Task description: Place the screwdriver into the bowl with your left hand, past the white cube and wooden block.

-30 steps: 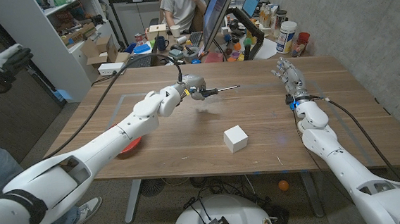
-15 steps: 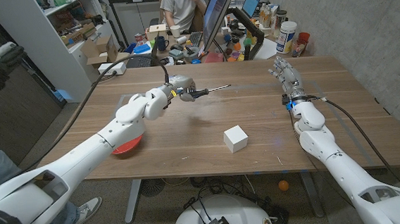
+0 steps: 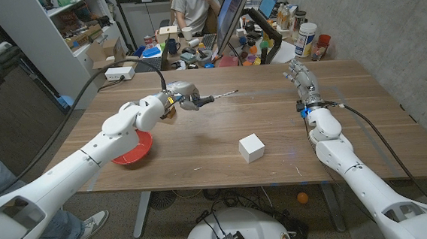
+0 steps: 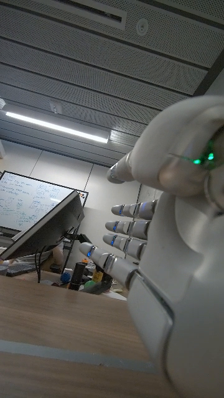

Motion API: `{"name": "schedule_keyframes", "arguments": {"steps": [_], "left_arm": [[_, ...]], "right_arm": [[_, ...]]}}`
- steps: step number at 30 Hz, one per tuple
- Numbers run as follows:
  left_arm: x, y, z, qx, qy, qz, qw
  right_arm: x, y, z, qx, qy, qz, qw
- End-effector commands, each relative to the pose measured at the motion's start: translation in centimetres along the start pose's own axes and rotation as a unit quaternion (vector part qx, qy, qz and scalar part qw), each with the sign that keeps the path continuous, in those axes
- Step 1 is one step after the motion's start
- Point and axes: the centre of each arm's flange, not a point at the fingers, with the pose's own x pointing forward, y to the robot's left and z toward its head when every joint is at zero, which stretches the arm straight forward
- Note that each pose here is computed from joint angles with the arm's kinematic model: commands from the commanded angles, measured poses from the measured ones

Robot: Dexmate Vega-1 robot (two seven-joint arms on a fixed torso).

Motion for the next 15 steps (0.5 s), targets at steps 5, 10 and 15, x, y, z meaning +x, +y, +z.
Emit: {"name": "schedule_keyframes", "arguments": {"steps": [5, 10, 15], "left_arm": [[-5.6, 1.0, -2.4, 0.023, -0.023, -0.039, 0.999], [-6.9, 1.1, -2.9, 0.028, -0.021, -0.042, 0.998], [-7.8, 1.1, -3.4, 0.030, -0.014, -0.049, 0.998]], "right_arm": [[-0.6, 1.4, 0.8, -0.009, -0.017, -0.014, 0.9997], [-0.5, 1.9, 0.5, -0.010, -0.016, -0.011, 0.9998], [-0.2, 2.4, 0.1, -0.010, -0.015, -0.008, 0.9998]]}}
